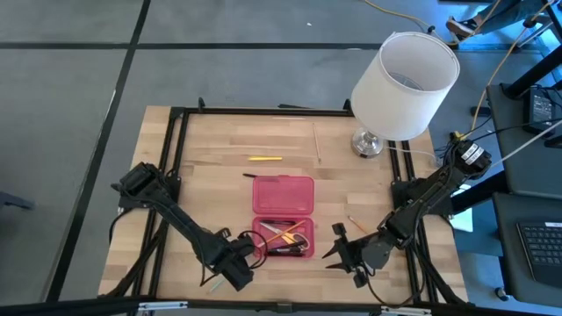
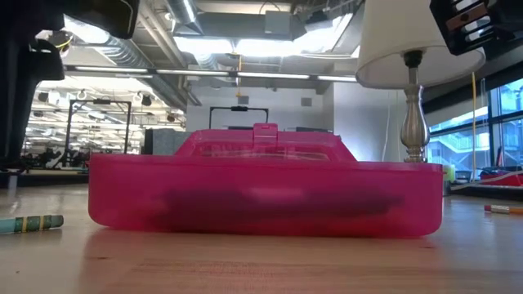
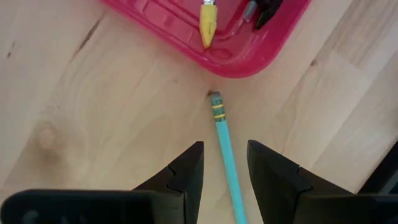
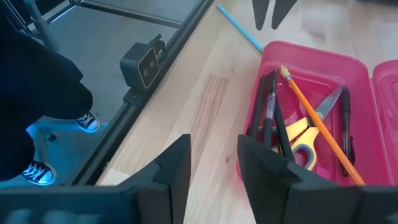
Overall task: Pick & place school supplies into a supply box
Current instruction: Put the blue pencil into the red supply box
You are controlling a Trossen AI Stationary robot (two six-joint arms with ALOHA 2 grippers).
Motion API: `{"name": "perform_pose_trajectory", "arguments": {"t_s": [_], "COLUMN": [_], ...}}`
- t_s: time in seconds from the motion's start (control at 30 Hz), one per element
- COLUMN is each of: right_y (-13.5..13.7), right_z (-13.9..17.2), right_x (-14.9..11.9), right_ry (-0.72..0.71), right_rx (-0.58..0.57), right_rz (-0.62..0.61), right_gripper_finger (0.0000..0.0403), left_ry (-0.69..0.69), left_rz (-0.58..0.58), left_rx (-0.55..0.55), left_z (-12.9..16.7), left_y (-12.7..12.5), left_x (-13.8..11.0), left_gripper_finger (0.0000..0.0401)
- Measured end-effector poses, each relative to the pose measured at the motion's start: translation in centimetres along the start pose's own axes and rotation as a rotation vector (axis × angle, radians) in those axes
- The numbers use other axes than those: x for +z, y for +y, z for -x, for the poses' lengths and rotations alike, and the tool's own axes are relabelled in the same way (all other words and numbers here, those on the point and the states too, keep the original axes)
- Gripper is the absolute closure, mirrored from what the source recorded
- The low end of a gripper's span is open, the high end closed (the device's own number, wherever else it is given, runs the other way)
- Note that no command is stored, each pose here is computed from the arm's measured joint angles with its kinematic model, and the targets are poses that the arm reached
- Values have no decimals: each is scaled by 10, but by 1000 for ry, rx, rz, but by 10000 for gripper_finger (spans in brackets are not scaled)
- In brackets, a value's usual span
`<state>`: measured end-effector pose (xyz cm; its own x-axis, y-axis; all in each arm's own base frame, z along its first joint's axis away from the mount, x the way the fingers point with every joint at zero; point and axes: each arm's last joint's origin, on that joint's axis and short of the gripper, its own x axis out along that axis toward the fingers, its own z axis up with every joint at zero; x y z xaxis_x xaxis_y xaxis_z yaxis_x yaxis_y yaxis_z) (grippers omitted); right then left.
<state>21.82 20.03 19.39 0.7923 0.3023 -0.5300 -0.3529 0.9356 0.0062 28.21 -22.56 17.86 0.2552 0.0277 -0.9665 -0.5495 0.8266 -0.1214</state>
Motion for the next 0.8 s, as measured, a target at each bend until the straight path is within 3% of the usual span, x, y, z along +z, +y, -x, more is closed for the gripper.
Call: {"name": "perform_pose_trajectory", "arguments": {"t_s": [0.8], "right_y": [0], "right_z": [0], "right_x": [0], "right_ry": [3], "right_rx": [-1], "right_rz": [2], "right_gripper_finger": [267], "left_ry": [-92], "left_rz": [2], "left_rx": [-13], "left_z": [0], "left_y": [-3], "left_x": [5], "left_gripper_finger": [286]}}
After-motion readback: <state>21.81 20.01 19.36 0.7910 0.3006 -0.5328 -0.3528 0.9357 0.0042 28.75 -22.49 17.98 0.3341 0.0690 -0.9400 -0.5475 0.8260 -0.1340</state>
